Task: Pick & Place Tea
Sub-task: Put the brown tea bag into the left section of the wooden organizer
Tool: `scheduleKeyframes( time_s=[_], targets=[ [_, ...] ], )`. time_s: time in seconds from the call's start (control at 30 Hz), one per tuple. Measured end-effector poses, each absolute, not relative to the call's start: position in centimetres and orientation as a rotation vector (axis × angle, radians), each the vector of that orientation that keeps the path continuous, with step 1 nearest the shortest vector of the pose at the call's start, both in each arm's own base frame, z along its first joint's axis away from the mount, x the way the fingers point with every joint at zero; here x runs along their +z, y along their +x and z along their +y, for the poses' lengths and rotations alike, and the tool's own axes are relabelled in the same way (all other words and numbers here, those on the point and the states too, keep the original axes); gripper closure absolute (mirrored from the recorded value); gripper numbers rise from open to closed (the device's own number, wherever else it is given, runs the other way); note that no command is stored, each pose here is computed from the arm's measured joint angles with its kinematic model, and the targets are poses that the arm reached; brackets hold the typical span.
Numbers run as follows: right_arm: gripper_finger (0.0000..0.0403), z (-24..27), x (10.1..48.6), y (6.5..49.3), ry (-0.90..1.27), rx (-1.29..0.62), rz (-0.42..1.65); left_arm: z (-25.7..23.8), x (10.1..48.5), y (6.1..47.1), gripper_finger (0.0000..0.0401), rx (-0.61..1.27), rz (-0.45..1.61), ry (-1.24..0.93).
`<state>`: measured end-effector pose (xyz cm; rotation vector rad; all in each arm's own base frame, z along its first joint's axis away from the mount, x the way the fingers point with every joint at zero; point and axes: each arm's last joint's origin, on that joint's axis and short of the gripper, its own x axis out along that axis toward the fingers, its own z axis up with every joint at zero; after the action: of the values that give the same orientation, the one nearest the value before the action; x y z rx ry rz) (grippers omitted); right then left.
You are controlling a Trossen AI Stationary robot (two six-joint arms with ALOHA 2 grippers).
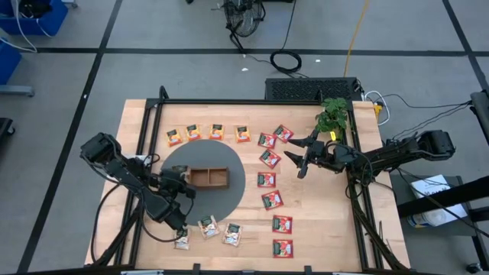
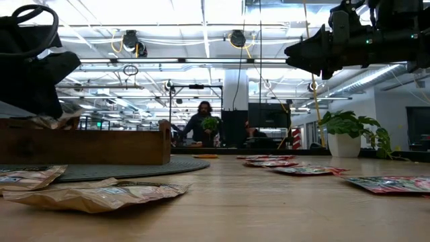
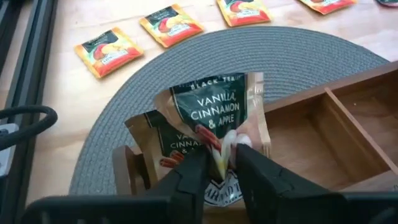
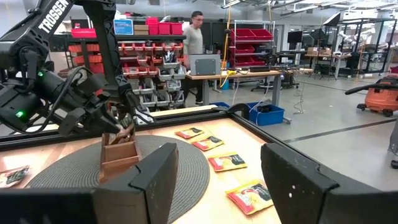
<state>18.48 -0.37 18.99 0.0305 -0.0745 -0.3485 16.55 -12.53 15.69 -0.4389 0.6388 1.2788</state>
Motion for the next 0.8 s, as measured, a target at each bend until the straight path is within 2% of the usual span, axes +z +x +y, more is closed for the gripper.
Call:
scheduleKeyframes(
  time_s=[0.33,0.63,0.8],
  targets=[
    [0.019,-0.4,19.0,18.5,0.03,-0.349,-0.074,-12.2,16.0,15.9,0.0247,1.348,0.714,-0.38],
    [0.019,-0.4,19.0,18.5,0.03,-0.35,-0.073,-12.7,17.3,16.4,0.0242,1.323,0.708,-0.339],
    [0.019,-0.4,19.0,18.5,0.029,-0.35,-0.071,-14.4,19.7,17.6,0.0242,1.184,0.77,-0.285]
  ],
)
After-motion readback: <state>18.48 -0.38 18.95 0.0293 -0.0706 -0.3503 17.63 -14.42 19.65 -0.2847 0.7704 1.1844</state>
